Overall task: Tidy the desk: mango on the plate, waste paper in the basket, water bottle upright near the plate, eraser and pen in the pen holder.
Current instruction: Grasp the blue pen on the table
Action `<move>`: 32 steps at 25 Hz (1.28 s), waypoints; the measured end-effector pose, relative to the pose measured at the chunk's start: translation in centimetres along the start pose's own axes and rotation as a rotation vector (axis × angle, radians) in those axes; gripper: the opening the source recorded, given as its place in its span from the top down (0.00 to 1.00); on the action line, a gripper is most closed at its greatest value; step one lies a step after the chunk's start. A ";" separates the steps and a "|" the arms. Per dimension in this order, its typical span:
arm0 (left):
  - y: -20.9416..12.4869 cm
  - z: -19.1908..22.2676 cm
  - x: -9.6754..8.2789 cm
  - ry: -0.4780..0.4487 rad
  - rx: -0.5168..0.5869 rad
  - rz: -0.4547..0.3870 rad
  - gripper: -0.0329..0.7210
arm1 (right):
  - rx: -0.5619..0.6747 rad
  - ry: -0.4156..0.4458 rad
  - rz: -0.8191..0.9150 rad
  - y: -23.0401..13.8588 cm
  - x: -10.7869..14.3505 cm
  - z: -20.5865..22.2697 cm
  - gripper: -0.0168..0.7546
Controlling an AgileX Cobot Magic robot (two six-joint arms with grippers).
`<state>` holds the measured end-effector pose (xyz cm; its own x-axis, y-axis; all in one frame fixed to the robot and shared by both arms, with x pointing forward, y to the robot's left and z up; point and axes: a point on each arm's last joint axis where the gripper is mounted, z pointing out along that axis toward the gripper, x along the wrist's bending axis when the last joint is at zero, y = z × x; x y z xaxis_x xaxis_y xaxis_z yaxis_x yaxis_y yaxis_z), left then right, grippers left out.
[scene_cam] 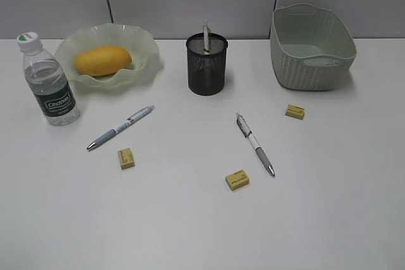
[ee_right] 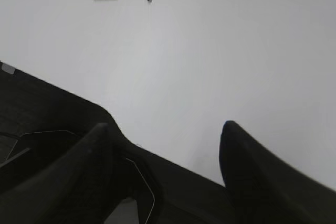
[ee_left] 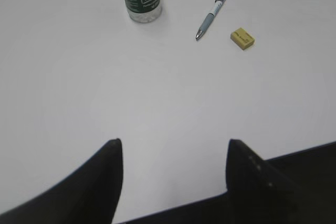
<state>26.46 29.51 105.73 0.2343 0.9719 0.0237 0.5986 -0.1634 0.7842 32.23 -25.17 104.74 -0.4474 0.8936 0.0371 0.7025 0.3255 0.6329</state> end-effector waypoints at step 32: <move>0.0 0.0 0.0 0.000 -0.001 0.000 0.33 | 0.095 -0.020 0.029 -2.3 -0.2 -0.4 0.33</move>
<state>26.47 29.50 105.74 0.2342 0.9719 0.0237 0.5978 -0.1632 0.7848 30.51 -26.26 103.63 -0.4158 0.9086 0.0386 0.7649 0.3265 0.5552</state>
